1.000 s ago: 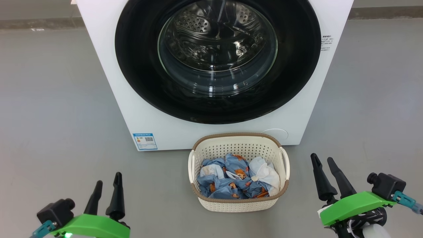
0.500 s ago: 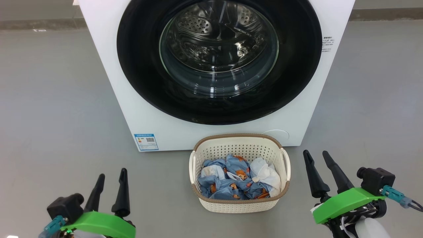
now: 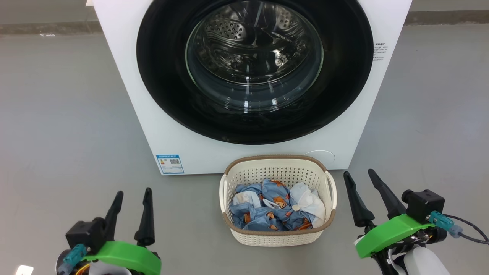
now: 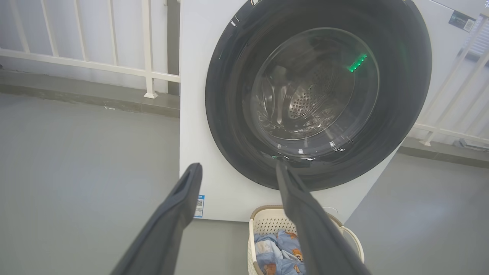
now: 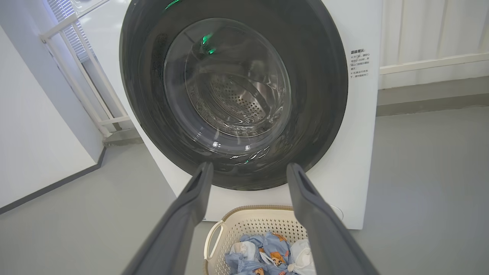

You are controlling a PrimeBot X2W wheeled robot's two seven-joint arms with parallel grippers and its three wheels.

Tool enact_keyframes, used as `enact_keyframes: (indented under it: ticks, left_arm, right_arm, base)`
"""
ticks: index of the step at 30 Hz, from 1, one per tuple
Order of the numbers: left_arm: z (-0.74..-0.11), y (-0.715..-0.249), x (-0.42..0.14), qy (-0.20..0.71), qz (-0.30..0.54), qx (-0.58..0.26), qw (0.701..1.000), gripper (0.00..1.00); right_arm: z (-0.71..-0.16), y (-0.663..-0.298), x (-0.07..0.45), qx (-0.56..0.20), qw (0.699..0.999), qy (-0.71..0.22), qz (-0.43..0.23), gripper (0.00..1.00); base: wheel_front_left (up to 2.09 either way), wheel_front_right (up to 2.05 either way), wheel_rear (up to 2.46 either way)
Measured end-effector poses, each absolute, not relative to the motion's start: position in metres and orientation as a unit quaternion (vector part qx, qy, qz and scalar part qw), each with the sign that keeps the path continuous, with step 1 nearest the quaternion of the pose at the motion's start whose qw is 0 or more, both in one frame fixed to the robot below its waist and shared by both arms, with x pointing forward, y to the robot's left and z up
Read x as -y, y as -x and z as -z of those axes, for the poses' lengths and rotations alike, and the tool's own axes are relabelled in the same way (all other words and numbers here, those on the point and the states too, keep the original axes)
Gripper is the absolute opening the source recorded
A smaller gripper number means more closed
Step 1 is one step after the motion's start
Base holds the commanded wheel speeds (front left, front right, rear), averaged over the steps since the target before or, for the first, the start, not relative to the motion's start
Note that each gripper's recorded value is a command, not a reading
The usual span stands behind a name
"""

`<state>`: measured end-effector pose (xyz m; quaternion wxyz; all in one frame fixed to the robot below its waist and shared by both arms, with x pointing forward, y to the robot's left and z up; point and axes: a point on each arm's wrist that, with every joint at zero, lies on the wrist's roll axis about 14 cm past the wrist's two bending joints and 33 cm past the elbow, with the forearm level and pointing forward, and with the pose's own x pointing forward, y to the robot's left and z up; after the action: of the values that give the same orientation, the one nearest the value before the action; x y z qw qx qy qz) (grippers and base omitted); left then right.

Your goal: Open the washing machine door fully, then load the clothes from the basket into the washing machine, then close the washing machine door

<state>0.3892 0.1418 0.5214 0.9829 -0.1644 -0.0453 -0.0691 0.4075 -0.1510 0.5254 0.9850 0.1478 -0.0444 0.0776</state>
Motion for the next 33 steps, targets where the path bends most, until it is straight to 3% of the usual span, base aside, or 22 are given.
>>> enact_keyframes:
  ticks: [33]
  left_arm:
    - [-0.52, -0.3892, -0.1389, 0.142, 0.076, 0.046, 0.986, 1.0]
  right_arm:
    - [-0.5267, -0.4119, 0.1487, 0.049, 0.988, -0.122, -0.083, 1.0]
  base:
    - [0.0, 0.0, 0.0]
